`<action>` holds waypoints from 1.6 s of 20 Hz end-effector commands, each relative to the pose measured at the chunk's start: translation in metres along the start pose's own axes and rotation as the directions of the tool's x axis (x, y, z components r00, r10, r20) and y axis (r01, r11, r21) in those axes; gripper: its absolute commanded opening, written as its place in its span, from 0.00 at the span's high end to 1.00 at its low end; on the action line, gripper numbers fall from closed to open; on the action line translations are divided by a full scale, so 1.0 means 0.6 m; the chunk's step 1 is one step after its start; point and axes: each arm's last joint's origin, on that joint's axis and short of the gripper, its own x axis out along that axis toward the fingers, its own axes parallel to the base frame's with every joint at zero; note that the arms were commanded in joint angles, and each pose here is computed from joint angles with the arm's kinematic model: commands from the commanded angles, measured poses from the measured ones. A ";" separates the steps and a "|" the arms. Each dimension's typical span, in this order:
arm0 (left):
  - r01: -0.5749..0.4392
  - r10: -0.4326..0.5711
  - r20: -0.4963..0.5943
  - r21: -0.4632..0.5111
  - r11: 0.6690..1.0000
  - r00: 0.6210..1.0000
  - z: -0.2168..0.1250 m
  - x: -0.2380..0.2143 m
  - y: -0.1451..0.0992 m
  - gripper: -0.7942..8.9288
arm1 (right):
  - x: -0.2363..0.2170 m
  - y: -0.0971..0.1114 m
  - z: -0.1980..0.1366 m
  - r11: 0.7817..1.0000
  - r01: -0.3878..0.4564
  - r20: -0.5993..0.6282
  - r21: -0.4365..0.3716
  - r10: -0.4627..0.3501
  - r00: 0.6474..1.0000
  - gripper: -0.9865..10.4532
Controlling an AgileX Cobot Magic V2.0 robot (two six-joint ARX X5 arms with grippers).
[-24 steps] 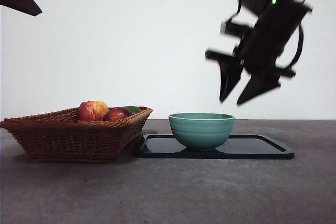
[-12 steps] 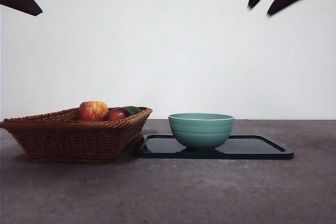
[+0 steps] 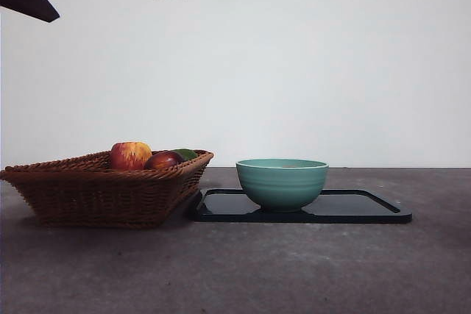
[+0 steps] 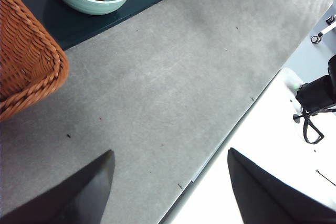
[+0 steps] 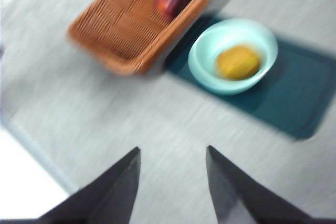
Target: Pick up the wifruite, put it on the bowl, pick up the plate, put it on desk
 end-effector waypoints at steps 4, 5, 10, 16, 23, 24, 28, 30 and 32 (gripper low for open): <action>0.008 -0.009 0.007 0.021 1.000 1.000 0.005 -0.001 -0.002 0.57 | 0.031 -0.004 -0.046 0.997 -0.081 -0.097 0.001 0.081 0.992 0.74; 0.008 -0.009 0.007 0.021 1.000 1.000 0.005 -0.001 -0.002 0.56 | 0.035 -0.005 -0.052 0.996 -0.086 -0.110 0.006 0.087 0.990 0.74; 0.008 -0.009 0.007 0.021 1.000 1.000 0.005 -0.001 -0.002 0.56 | 0.038 -0.006 -0.055 0.995 -0.096 -0.112 0.008 0.097 0.989 0.74; 0.008 -0.009 0.007 0.021 1.000 1.000 0.005 -0.001 -0.002 0.56 | 0.038 -0.006 -0.055 0.995 -0.096 -0.113 0.007 0.097 0.989 0.74; 0.008 -0.009 0.008 0.021 1.000 1.000 0.005 -0.001 -0.002 0.57 | 0.038 -0.006 -0.055 0.995 -0.096 -0.113 0.007 0.097 0.989 0.74; 0.008 -0.009 0.008 0.022 1.000 1.000 0.005 -0.001 -0.002 0.57 | 0.038 -0.006 -0.055 0.995 -0.096 -0.113 0.007 0.097 0.989 0.74; 0.009 -0.010 0.052 0.003 1.000 0.999 0.013 -0.001 -0.003 0.57 | 0.038 -0.006 -0.055 0.995 -0.096 -0.112 0.007 0.097 0.989 0.74; 0.015 -0.013 0.113 -0.012 1.000 0.994 0.026 -0.002 -0.004 0.56 | 0.038 -0.006 -0.055 0.995 -0.096 -0.112 0.007 0.097 0.989 0.74; 0.012 -0.011 0.166 -0.007 1.000 0.986 0.042 0.000 -0.006 0.56 | 0.038 -0.006 -0.055 0.995 -0.096 -0.112 0.008 0.096 0.989 0.74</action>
